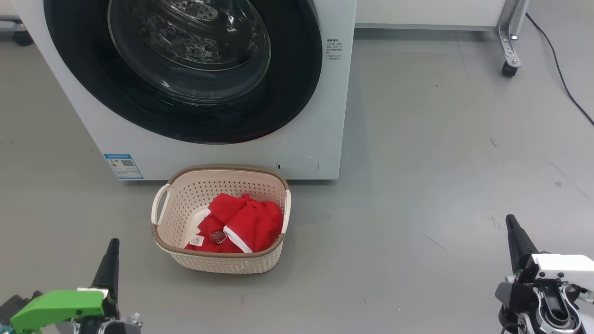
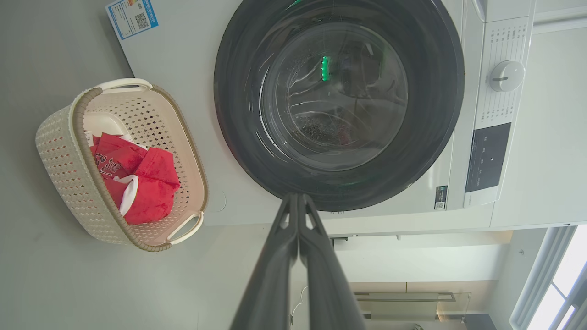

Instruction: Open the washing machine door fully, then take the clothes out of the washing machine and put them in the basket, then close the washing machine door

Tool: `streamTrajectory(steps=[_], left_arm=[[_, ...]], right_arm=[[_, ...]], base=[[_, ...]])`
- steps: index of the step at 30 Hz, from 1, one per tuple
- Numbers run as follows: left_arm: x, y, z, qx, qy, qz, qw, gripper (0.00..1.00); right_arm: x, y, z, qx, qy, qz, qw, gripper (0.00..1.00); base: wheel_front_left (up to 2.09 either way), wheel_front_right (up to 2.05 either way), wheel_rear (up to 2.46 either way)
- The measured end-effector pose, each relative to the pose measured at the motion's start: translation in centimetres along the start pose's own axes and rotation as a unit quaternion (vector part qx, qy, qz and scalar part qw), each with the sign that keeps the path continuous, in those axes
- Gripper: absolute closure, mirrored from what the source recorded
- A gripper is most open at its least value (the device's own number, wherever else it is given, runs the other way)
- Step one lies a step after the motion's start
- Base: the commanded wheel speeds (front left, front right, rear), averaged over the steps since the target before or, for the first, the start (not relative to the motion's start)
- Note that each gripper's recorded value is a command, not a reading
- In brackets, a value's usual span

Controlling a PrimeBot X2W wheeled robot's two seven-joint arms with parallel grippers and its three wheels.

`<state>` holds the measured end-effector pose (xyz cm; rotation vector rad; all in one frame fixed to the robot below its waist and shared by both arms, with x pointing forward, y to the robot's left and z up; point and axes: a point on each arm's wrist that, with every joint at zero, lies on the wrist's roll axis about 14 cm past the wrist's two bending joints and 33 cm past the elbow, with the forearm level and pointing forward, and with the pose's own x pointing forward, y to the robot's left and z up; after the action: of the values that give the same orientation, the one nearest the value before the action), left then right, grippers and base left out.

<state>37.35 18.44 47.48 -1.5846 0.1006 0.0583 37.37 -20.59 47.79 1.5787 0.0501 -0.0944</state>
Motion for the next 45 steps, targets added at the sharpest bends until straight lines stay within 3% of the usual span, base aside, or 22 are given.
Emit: streamTrajectory(steps=[45], left_arm=[[0.04, -0.05, 0.13, 0.000, -0.002, -0.001, 1.000, 1.00]], right_arm=[[0.01, 0.01, -0.01, 0.000, 0.000, 0.000, 1.000, 1.00]], base=[[0.00, 0.00, 0.00]])
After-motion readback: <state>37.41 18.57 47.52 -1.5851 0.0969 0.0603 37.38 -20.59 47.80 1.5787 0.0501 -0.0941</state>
